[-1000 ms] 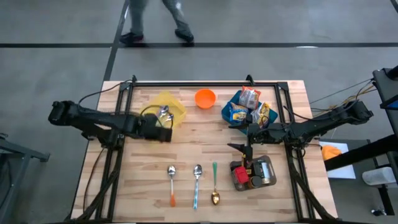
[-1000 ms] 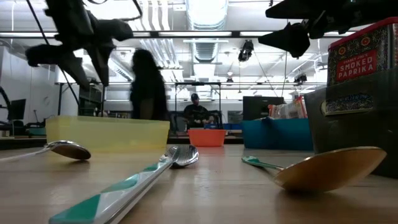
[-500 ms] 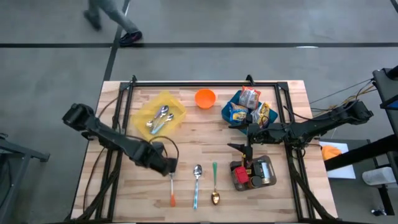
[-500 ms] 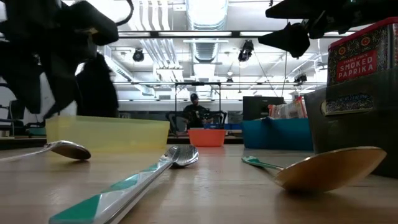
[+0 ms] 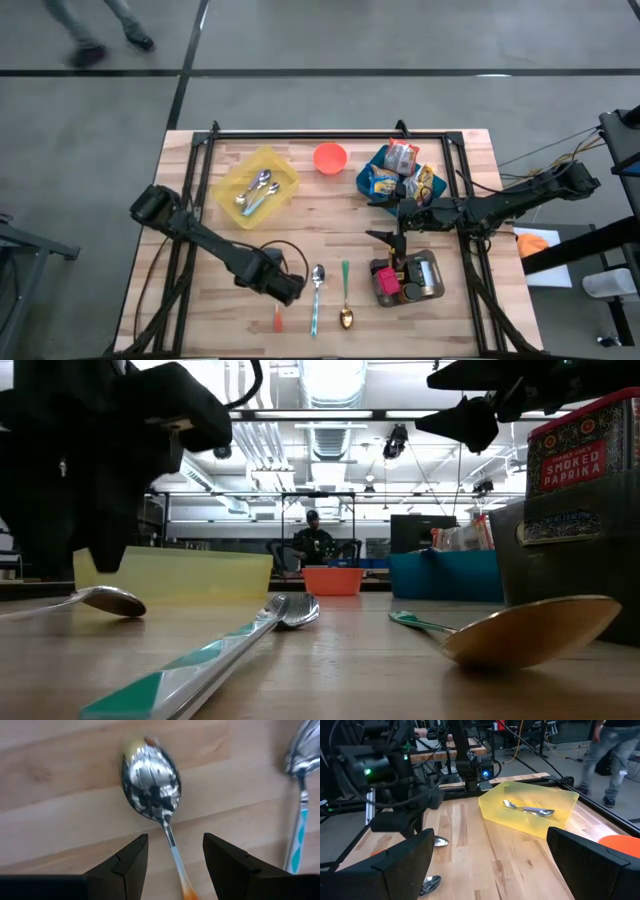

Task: Pick & Place Food Item
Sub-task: Put the orange spoon into the yellow bin

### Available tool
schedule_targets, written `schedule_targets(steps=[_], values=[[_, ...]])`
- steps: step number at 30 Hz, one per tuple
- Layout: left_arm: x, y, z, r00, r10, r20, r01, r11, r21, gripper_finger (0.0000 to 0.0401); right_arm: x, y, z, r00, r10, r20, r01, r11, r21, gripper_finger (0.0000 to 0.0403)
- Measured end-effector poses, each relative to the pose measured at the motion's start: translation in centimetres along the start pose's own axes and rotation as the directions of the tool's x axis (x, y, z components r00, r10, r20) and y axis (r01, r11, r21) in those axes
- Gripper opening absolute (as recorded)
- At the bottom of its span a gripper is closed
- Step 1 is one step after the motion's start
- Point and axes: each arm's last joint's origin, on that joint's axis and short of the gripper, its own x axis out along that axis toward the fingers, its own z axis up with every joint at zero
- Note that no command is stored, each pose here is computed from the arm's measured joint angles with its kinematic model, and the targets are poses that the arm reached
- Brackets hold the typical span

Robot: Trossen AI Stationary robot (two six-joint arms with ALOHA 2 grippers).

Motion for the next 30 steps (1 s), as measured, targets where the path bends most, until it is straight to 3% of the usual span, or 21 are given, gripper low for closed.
schedule_targets(steps=[12,22,30], values=[[1.9,0.4,-0.3,1.000,-0.001,0.016,0.003,0.991,-0.136,0.0193,0.0,0.0,0.0,1.000,0.000,0.000,0.000,1.000,0.000,0.0381],[3.1,1.0,0.0,0.997,-0.035,0.062,0.043,0.988,-0.145,0.0192,0.0,0.0,0.0,1.000,0.000,0.000,0.000,1.000,0.000,0.0381],[3.3,1.3,0.0,0.998,-0.029,0.063,0.038,0.988,-0.148,0.0134,0.0,0.0,0.0,1.000,0.000,0.000,0.000,1.000,0.000,0.0381]])
